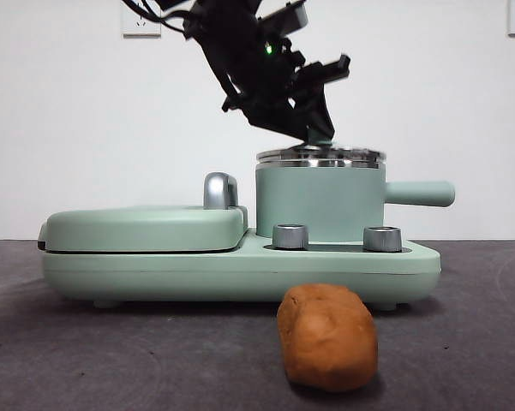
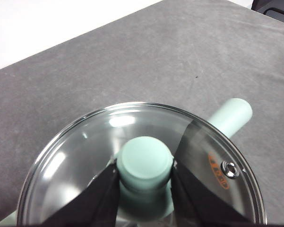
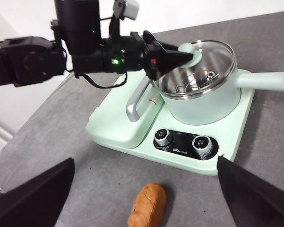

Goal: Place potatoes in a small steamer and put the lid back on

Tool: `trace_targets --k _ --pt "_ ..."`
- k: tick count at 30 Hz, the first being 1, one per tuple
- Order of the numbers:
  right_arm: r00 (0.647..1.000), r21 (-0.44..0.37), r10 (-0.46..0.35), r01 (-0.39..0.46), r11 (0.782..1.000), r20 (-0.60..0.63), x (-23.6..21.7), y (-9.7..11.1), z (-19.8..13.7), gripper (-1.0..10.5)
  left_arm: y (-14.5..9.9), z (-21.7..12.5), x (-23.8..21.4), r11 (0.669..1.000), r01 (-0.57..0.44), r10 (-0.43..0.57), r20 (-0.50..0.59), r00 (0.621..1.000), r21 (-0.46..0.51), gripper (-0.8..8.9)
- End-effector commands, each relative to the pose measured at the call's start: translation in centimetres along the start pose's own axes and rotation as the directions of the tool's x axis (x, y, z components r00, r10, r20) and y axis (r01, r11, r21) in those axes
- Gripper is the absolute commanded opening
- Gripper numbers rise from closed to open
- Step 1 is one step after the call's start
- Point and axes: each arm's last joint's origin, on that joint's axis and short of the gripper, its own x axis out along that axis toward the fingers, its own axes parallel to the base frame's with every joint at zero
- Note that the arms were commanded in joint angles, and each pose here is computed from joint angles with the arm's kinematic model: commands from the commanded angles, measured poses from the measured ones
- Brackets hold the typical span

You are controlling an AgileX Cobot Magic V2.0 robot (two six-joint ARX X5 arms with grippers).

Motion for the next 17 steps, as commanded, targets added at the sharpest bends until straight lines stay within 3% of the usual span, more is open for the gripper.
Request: trace_targets --k 1,10,17 --pt "1.0 -0.011 0.002 -0.002 1.0 0.011 -0.3 0.3 0.3 4.8 -0.8 3.7 -3.1 1.0 0.019 -0.021 0.121 0.992 0.023 0.49" --pt "0.993 0.055 0.003 0.004 0.998 -0.118 1.1 -0.6 0.2 4.8 -0.6 6.5 -9.9 1.0 0.004 -0.006 0.131 0.991 0.018 0.23" --pt "0.964 0.103 0.038 -0.012 0.995 -0.263 4.0 -1.2 0.6 4.6 -0.1 7.2 -15.9 1.0 -0.02 0.019 0.074 0.997 0.008 0.16"
